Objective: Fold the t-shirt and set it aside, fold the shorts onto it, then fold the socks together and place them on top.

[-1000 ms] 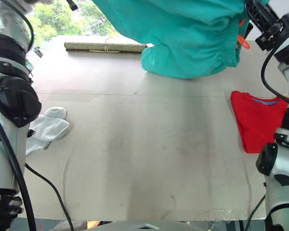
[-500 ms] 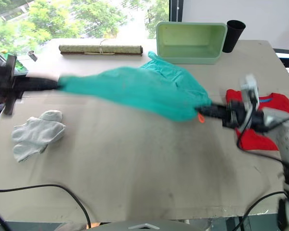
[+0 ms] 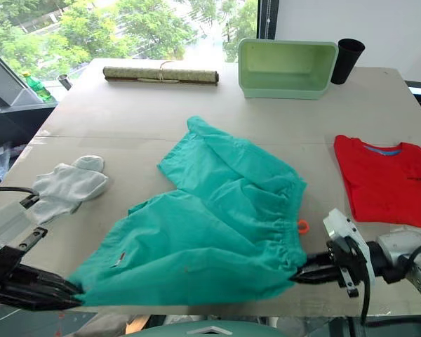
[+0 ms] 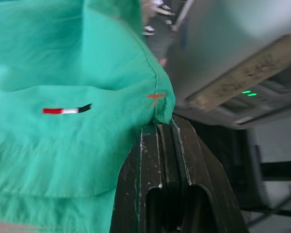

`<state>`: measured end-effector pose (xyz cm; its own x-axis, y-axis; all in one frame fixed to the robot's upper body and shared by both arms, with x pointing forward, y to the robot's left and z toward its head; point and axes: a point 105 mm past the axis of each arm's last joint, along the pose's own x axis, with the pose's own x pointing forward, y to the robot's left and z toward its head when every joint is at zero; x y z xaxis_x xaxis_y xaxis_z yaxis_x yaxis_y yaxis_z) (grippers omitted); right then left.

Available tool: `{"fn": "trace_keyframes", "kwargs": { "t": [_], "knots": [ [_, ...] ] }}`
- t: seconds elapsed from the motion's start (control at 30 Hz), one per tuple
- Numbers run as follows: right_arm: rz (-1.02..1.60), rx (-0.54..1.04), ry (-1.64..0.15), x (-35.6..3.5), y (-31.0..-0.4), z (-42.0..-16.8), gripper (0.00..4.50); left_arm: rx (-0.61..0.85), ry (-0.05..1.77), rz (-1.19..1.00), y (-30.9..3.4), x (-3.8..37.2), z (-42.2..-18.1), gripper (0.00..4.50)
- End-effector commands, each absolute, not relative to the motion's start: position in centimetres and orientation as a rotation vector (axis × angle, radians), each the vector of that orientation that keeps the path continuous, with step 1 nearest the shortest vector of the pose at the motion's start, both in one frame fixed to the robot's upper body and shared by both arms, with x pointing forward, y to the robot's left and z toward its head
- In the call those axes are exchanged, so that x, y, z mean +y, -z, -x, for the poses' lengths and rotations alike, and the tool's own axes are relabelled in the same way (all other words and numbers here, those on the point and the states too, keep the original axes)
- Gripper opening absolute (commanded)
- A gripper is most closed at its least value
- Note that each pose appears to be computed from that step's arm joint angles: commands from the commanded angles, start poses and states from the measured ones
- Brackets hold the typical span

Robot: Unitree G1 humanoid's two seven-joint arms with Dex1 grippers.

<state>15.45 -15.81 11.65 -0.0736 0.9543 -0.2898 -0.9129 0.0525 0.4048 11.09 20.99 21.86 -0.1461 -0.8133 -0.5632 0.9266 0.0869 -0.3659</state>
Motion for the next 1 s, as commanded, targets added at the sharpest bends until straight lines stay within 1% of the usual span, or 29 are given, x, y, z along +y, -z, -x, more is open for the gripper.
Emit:
{"fn": "trace_keyframes", "kwargs": {
  "t": [0.03, 0.1, 0.17, 0.3, 0.37, 0.4, 0.47, 0.67, 0.8, 1.0],
  "knots": [
    [-0.107, 0.457, -1.463, -16.0, -13.4, -16.7, 0.00, 0.644, 1.563, -0.359, -23.3, 21.6, -14.2, 0.03],
    [-0.147, 0.392, -1.338, -16.7, -14.0, -18.6, 0.00, 0.543, 1.538, -0.475, -24.2, 21.8, -17.4, 0.03],
    [-0.181, 0.351, -1.232, -17.3, -14.4, -20.2, 0.00, 0.449, 1.475, -0.588, -24.9, 21.4, -20.5, 0.03],
    [-0.211, 0.339, -1.096, -18.2, -14.2, -22.1, 0.00, 0.319, 1.375, -0.786, -25.2, 20.2, -26.6, 0.03],
    [-0.219, 0.345, -1.044, -18.3, -13.8, -22.8, 0.00, 0.235, 1.314, -0.865, -25.3, 19.7, -28.7, 0.03],
    [-0.217, 0.347, -1.029, -18.3, -13.6, -23.0, 0.00, 0.190, 1.280, -0.901, -25.4, 19.6, -29.4, 0.03],
    [-0.196, 0.342, -0.983, -18.5, -13.1, -23.7, 0.00, 0.113, 1.236, -0.932, -26.0, 19.1, -30.1, 0.03],
    [-0.200, 0.320, -0.896, -19.2, -12.8, -24.5, 0.00, -0.020, 1.166, -1.001, -27.7, 17.2, -30.8, 0.03],
    [-0.172, 0.335, -0.827, -20.0, -12.1, -25.2, 0.00, -0.043, 1.121, -1.036, -27.7, 16.7, -31.2, 0.03],
    [-0.169, 0.320, -0.761, -20.1, -11.9, -26.4, 0.00, -0.063, 1.049, -1.073, -27.0, 15.9, -31.7, 0.03]
  ]
}}
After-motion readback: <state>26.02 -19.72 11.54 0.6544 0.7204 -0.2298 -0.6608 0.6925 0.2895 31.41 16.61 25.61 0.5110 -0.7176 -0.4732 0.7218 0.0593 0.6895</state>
